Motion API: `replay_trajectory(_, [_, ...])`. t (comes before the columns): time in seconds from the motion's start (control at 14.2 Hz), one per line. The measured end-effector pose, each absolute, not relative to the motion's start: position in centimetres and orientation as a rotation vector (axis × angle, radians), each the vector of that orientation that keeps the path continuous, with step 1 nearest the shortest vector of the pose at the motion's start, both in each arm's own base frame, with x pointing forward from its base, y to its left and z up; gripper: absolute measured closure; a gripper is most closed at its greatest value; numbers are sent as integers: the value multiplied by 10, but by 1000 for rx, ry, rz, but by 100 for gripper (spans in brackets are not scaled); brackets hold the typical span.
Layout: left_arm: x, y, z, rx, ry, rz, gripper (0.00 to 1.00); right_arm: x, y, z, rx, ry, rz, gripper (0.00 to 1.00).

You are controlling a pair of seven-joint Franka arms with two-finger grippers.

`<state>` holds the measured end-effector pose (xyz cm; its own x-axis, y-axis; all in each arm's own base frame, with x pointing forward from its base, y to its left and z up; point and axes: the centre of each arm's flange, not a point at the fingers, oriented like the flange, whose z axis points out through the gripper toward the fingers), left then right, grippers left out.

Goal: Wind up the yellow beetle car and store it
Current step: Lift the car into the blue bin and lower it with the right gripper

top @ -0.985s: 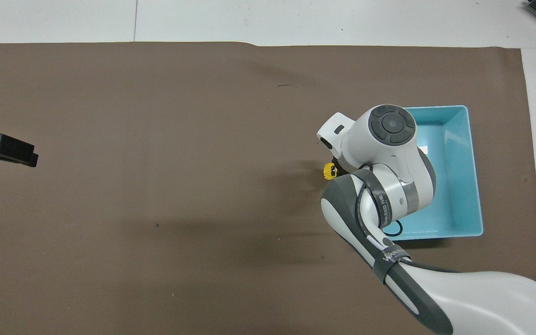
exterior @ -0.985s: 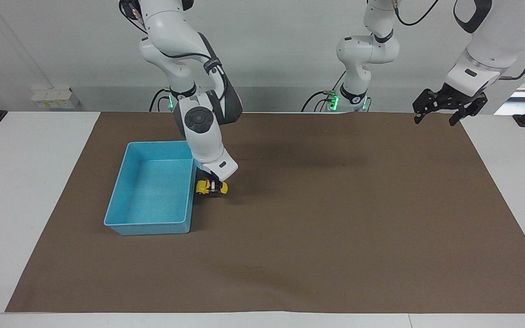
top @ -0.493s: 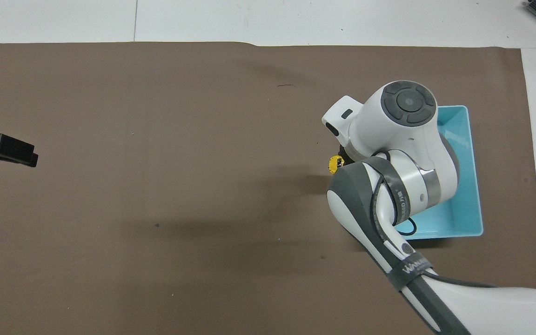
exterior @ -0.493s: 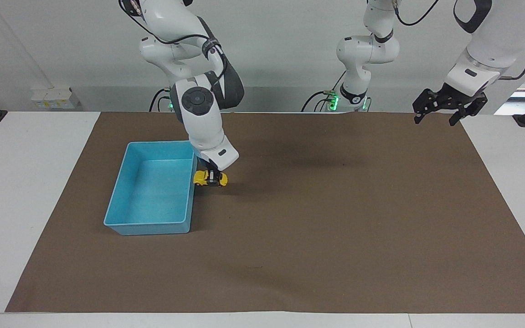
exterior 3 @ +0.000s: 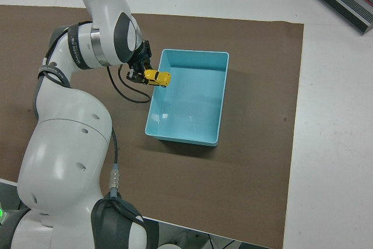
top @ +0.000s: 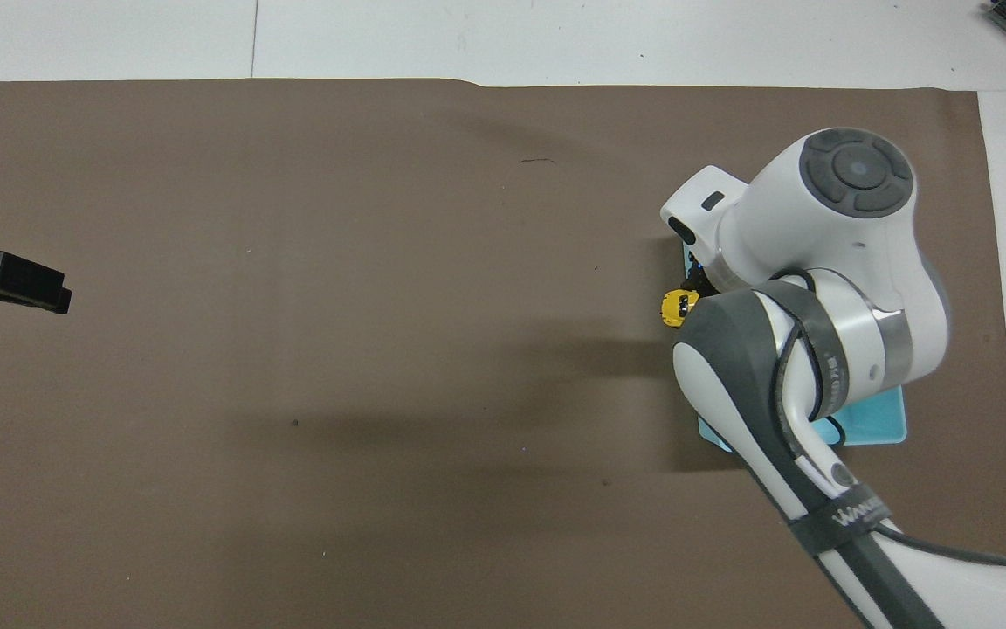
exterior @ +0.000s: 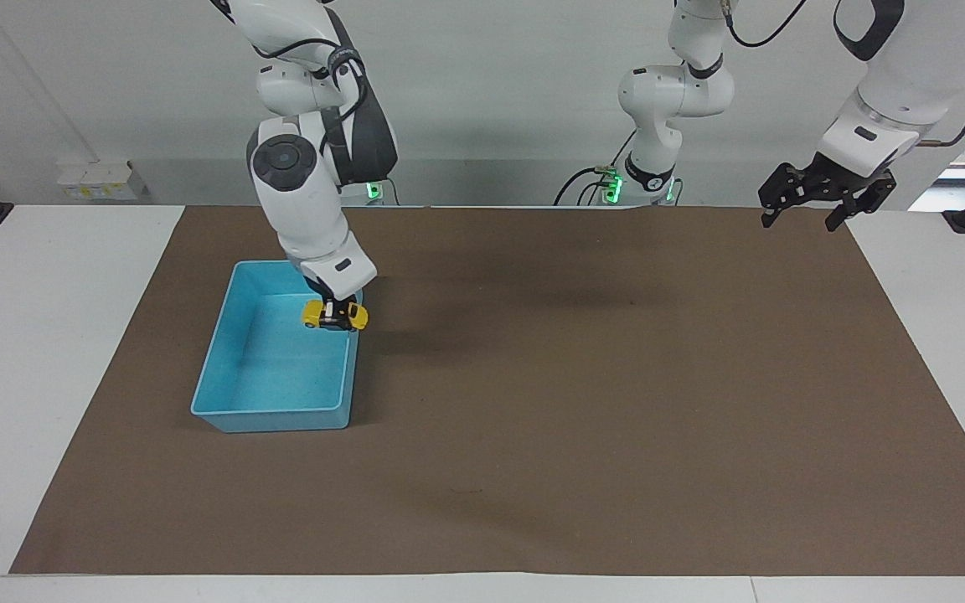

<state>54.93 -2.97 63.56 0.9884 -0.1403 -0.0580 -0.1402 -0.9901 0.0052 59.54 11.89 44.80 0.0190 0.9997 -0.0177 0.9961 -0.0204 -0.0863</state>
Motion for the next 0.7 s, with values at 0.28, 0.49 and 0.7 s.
replay_trajectory(0.28, [549,-30,636,3131,-221,-91,0,587,93,427,-2160,-2178,148,52])
replay_trajectory(0.49, [549,-30,636,3131,-221,-91,0,574,61,410,-2138,-2201,141,52])
replay_trajectory(0.7, [549,-30,636,3131,-221,-91,0,566,34,395,-2125,-2224,122,52])
